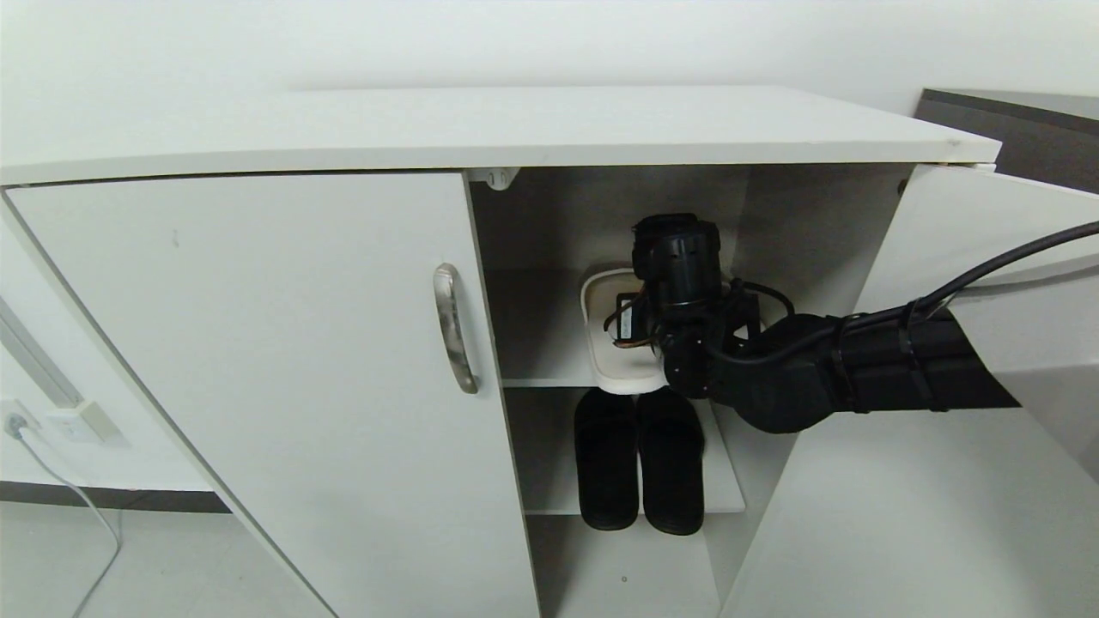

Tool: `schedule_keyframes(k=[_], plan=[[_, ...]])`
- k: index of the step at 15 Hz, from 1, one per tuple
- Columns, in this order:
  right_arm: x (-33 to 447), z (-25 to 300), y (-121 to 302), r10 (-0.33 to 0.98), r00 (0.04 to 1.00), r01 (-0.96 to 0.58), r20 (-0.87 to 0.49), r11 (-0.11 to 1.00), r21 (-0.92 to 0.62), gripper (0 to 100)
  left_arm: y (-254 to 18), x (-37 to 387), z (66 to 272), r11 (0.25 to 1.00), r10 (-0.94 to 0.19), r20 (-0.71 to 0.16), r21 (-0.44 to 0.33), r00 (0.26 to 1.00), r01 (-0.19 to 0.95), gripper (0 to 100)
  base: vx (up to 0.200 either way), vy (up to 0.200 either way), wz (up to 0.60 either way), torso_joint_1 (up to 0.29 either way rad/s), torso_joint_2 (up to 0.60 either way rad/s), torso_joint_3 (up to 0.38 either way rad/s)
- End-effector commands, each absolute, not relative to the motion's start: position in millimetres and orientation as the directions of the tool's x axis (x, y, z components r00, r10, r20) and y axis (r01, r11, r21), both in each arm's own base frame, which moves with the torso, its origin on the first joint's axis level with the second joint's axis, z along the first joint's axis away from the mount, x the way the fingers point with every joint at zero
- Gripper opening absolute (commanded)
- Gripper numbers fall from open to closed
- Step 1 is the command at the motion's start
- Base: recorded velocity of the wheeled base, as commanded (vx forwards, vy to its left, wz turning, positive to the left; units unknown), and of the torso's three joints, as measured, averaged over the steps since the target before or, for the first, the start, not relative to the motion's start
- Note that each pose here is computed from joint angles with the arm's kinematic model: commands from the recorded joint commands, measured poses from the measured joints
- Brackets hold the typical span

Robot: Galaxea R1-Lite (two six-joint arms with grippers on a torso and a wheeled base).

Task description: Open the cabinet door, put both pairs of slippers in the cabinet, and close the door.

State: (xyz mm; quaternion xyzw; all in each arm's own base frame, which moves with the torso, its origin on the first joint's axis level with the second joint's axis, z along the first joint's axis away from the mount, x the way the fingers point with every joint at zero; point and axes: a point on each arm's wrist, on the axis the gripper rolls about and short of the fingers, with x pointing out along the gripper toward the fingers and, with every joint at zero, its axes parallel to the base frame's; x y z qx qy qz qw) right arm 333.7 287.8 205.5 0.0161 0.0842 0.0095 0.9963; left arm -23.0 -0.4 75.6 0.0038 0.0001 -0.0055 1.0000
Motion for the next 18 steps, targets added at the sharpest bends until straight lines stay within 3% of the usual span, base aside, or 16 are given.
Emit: schedule_keyframes(k=[1,8,14,18], plan=[[333,205,288,0.021,0.985,-0.015,-0.169,0.999,0.033,100,0,-23,76,1.0,-0.011,-0.002,0.008,1.0,0.011,0,0.0,0.0,0.0,0.0,0.0,0.0],[268,228,281,0.088,0.982,-0.084,-0.165,0.996,0.031,100,0,-23,76,1.0,-0.012,-0.002,0.008,1.0,0.012,0,0.0,0.0,0.0,0.0,0.0,0.0],[203,223,261,0.177,0.968,-0.174,-0.179,0.984,0.032,100,0,-23,76,1.0,-0.012,-0.002,0.008,1.0,0.012,0,0.0,0.0,0.0,0.0,0.0,0.0],[197,217,261,0.187,0.963,-0.187,-0.192,0.982,0.021,100,0,-23,76,1.0,-0.012,-0.002,0.006,1.0,0.012,0,0.0,0.0,0.0,0.0,0.0,0.0]])
